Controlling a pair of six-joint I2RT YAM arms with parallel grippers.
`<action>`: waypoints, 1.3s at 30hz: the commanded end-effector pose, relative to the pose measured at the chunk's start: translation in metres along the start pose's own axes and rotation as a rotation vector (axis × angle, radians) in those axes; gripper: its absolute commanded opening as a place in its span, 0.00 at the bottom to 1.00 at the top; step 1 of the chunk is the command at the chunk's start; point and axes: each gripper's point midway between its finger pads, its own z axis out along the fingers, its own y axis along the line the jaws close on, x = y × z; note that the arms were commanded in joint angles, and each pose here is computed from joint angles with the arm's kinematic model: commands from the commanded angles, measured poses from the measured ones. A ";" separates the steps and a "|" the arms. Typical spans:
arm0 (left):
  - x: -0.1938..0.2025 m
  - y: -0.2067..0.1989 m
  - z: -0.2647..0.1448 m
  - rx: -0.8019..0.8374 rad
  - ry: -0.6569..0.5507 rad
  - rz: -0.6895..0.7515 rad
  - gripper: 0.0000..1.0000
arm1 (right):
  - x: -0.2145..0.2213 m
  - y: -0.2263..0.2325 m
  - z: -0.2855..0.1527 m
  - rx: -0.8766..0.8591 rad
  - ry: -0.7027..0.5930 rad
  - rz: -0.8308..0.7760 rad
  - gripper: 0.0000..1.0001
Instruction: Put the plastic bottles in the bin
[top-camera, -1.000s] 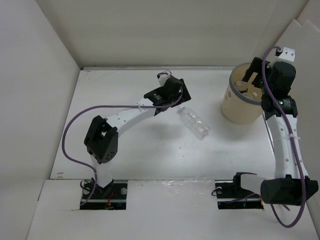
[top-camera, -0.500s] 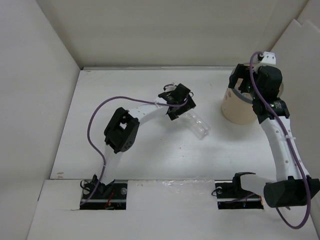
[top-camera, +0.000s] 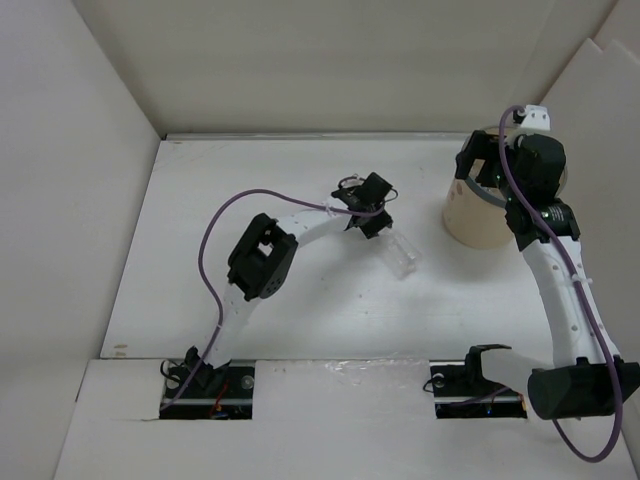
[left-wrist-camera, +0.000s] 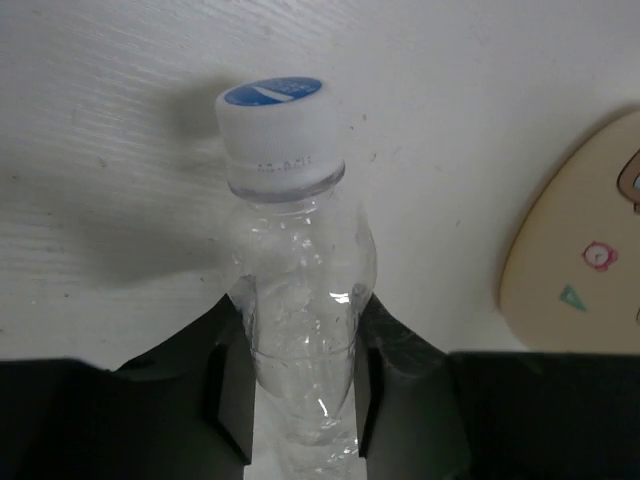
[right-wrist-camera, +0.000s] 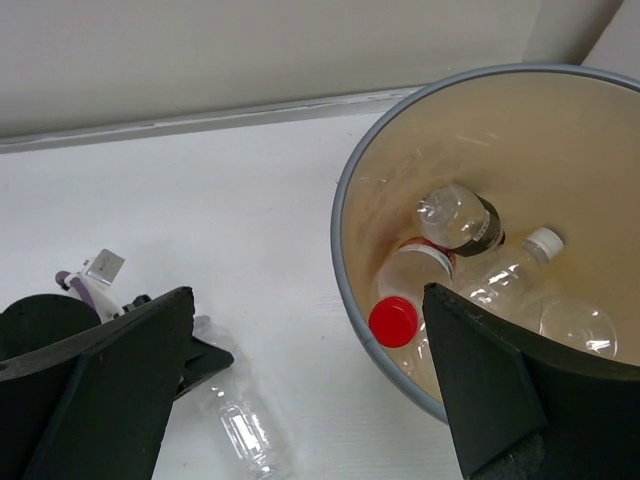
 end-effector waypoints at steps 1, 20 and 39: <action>-0.002 0.031 0.012 -0.077 0.027 -0.021 0.14 | -0.014 0.023 -0.007 -0.110 -0.053 -0.027 1.00; -0.179 -0.064 -0.247 0.330 -0.466 0.309 0.08 | 0.055 0.234 -0.005 -0.820 0.061 -0.229 1.00; -0.170 -0.047 -0.304 0.425 -0.509 0.262 1.00 | 0.050 0.226 0.034 -0.616 0.025 -0.199 0.15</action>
